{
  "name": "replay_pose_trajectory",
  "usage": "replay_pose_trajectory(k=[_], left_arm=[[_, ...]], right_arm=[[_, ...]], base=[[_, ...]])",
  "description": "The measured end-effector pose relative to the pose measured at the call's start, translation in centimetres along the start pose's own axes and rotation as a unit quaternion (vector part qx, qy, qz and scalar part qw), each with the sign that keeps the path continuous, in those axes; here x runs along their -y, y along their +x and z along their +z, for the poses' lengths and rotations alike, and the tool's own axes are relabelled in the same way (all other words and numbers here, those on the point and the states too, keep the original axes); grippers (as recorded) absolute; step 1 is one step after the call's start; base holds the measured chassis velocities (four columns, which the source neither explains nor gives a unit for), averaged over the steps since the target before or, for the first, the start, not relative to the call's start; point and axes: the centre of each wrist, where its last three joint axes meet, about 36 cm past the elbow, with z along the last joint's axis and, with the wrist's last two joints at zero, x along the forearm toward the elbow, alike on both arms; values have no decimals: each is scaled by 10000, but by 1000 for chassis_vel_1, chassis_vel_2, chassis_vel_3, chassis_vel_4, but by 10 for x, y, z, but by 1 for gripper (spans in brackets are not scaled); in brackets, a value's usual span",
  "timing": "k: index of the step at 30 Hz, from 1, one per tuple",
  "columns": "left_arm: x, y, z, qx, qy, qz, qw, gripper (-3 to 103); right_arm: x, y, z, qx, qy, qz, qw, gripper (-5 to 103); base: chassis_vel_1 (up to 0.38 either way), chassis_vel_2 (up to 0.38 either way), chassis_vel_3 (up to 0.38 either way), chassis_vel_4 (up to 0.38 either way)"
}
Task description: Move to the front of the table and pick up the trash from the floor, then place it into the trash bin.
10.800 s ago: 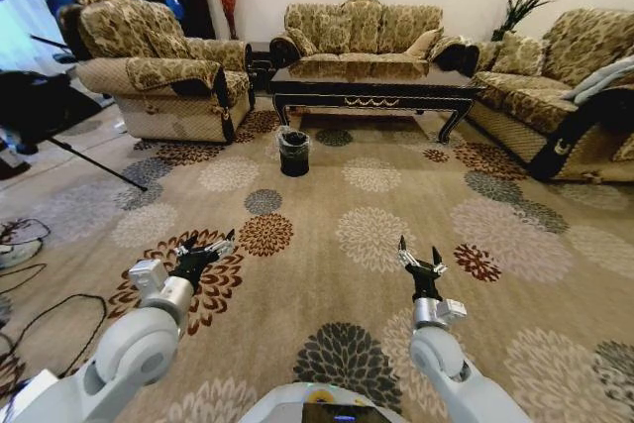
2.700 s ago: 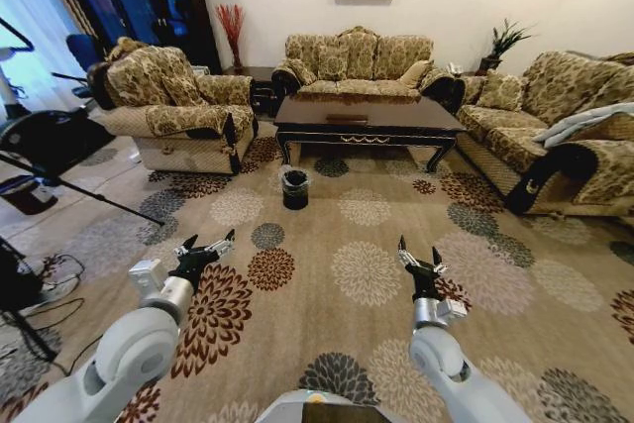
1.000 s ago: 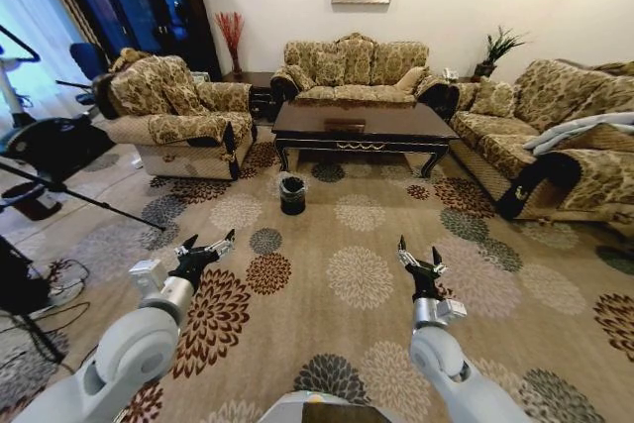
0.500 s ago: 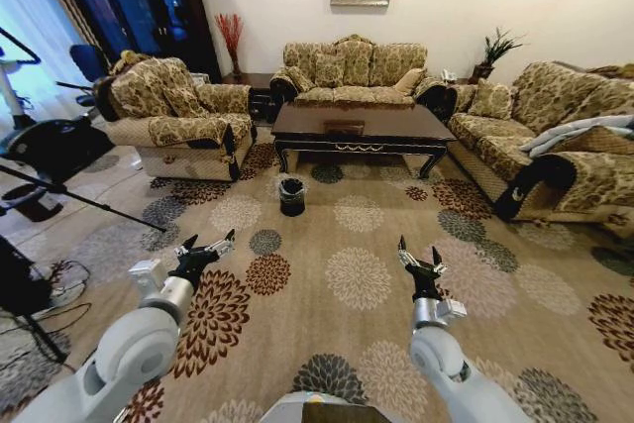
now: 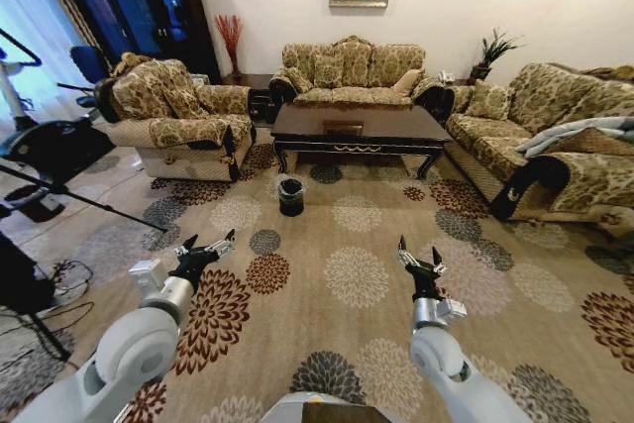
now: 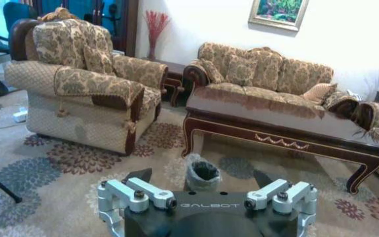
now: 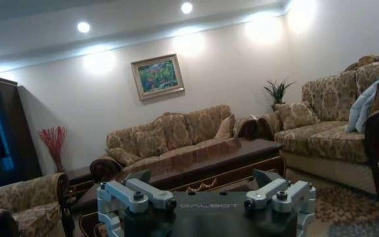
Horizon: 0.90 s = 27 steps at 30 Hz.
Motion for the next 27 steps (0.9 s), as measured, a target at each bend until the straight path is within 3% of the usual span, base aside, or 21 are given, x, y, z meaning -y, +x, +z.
replay_pose_trajectory(k=[27], left_arm=[[0, 0, 0, 0, 0, 0, 10000, 100]], right_arm=[[0, 0, 0, 0, 0, 0, 10000, 100]], base=[[0, 0, 0, 0]])
